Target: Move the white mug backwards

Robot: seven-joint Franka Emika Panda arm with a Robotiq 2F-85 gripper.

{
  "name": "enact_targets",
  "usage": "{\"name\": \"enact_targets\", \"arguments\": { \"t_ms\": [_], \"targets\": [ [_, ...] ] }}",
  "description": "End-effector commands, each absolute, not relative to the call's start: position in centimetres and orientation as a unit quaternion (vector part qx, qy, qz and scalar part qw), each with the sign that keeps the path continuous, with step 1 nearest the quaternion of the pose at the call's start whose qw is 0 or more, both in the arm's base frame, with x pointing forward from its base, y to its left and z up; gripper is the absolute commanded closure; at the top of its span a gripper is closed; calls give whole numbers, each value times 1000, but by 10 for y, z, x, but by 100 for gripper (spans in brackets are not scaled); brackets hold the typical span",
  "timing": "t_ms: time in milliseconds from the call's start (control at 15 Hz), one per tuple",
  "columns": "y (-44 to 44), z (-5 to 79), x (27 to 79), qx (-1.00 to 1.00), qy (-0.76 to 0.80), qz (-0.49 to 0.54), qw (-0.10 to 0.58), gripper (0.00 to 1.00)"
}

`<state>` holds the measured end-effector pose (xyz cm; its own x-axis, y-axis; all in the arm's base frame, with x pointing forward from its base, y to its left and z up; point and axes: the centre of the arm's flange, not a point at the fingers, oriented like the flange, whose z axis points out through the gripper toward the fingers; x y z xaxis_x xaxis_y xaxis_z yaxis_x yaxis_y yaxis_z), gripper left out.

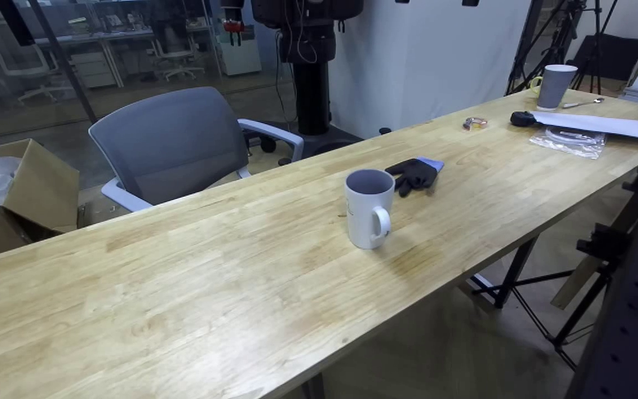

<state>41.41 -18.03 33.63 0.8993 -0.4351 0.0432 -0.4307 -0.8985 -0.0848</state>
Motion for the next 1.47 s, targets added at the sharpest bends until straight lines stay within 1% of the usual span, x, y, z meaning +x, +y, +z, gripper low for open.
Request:
{"name": "enact_targets", "arguments": {
  "t_ms": [0, 200, 600, 667, 733, 1400],
  "targets": [
    [-189, 313, 437, -972, 233, -10, 26, 0],
    [-197, 290, 444, -972, 236, 7, 17, 0],
    [-212, 252, 457, -972, 237, 8, 6, 0],
    [-211, 253, 456, -972, 232, 22, 14, 0],
    [-204, 253, 445, -973, 231, 13, 12, 0],
    [-204, 248, 445, -973, 231, 19, 11, 0]
  ]
}}
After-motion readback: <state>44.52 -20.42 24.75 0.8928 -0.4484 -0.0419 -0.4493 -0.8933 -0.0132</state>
